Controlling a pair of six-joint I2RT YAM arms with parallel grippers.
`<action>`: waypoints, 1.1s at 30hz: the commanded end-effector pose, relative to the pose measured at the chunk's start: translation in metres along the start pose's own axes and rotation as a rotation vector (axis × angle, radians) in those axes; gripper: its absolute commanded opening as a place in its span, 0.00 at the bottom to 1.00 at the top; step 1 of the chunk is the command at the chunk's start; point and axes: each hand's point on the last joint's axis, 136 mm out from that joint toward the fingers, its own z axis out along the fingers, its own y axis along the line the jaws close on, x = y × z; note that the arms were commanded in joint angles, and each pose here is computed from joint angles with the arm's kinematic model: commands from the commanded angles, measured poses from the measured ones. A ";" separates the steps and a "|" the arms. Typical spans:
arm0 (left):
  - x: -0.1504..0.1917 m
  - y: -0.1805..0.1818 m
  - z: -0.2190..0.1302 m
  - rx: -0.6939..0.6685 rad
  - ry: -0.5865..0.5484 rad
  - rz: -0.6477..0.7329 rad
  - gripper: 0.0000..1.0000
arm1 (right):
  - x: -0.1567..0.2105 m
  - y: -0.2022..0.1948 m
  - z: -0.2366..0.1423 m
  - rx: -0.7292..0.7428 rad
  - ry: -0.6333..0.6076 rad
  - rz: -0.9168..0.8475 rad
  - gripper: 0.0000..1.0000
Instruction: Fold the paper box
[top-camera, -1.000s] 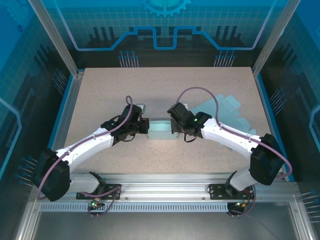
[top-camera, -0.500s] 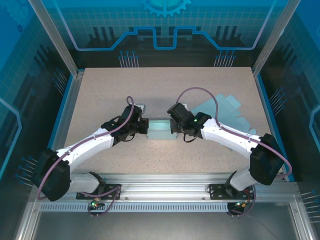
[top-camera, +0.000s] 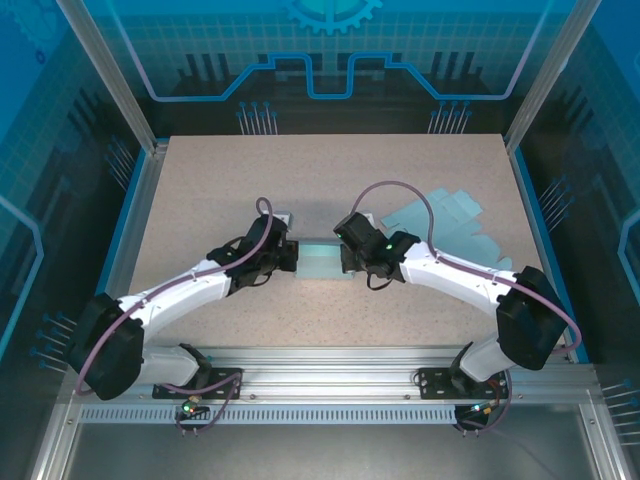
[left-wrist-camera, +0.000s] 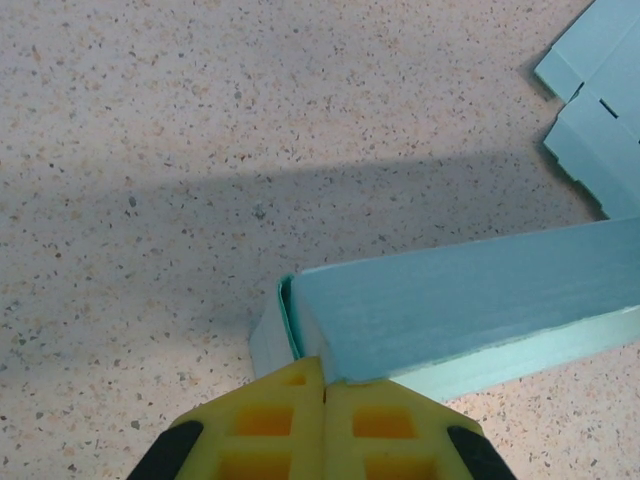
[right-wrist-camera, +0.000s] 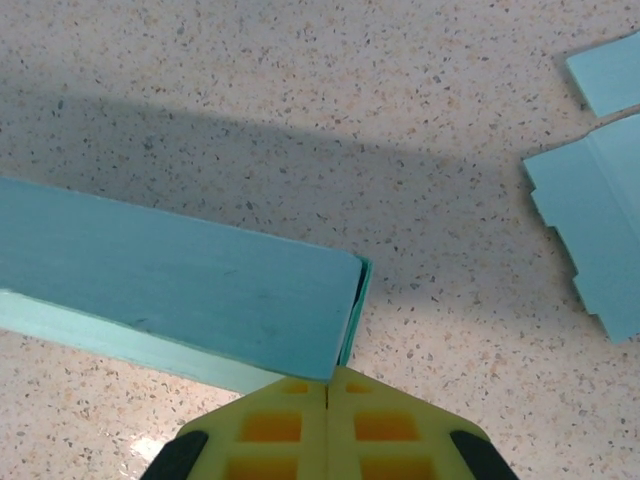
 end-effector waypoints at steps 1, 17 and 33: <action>0.043 0.005 0.009 0.009 0.114 -0.020 0.01 | 0.026 0.010 0.014 -0.029 0.048 -0.060 0.00; 0.026 -0.016 -0.033 0.183 -0.040 -0.052 0.67 | 0.022 0.005 0.012 0.053 -0.024 -0.088 0.00; -0.019 -0.007 -0.037 0.127 -0.113 -0.255 0.80 | 0.020 0.009 0.008 0.063 -0.032 -0.108 0.00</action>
